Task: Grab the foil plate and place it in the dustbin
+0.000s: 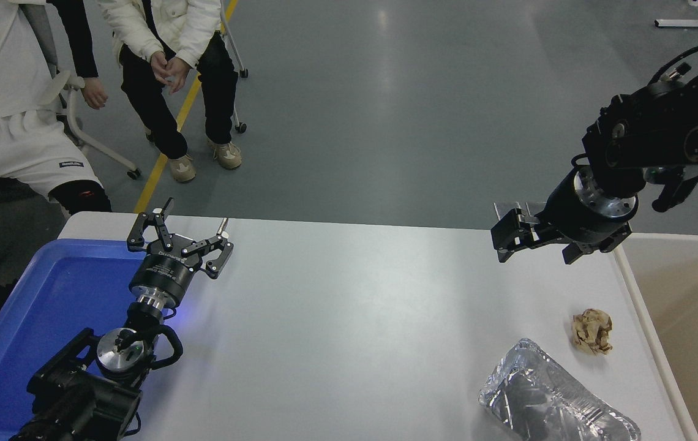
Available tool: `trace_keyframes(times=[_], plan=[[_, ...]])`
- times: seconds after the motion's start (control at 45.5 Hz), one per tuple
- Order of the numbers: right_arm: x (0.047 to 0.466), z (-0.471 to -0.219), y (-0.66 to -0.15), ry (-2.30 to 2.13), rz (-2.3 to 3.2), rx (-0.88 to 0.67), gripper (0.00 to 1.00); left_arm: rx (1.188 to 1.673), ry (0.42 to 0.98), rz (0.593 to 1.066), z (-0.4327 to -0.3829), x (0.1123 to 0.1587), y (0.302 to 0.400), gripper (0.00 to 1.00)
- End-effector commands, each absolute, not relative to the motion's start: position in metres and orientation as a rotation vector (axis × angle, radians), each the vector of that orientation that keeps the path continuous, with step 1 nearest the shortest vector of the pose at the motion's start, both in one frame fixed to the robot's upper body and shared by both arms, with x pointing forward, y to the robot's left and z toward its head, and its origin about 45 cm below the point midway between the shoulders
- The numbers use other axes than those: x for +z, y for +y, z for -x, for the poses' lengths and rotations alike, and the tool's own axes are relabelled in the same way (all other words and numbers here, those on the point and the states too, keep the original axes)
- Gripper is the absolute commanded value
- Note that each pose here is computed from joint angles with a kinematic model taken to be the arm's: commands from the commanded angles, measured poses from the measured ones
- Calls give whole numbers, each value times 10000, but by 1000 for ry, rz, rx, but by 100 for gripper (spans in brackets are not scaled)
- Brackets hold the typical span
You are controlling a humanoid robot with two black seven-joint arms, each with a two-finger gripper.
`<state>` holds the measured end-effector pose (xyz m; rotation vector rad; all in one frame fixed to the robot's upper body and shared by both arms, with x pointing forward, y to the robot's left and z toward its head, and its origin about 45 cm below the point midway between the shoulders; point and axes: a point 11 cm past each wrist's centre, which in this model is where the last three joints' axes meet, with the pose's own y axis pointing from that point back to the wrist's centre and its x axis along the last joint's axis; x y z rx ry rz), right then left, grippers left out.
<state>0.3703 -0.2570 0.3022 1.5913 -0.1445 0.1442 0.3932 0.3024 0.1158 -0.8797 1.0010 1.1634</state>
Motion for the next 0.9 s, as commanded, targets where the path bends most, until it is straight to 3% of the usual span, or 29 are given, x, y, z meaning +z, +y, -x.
trace_keyframes(times=[0.0,0.396,0.703,0.879], plan=[[3023,-3713,-2585,-141,-1584,146,100,1162,1000,880,-3932,1160,3024,99],[3108,-4124,-2823,-274,-1556,207,100,1164,1001,880,-3932,1158,3025,99],[3322,-4175,-3012,-422,-1690,186,100,1164,1001,880,-3932,1158,3025,99],[3281,-4079,-3395,-513,-1709,107,100,1164,1001,880,-3932,1158,3025,99]])
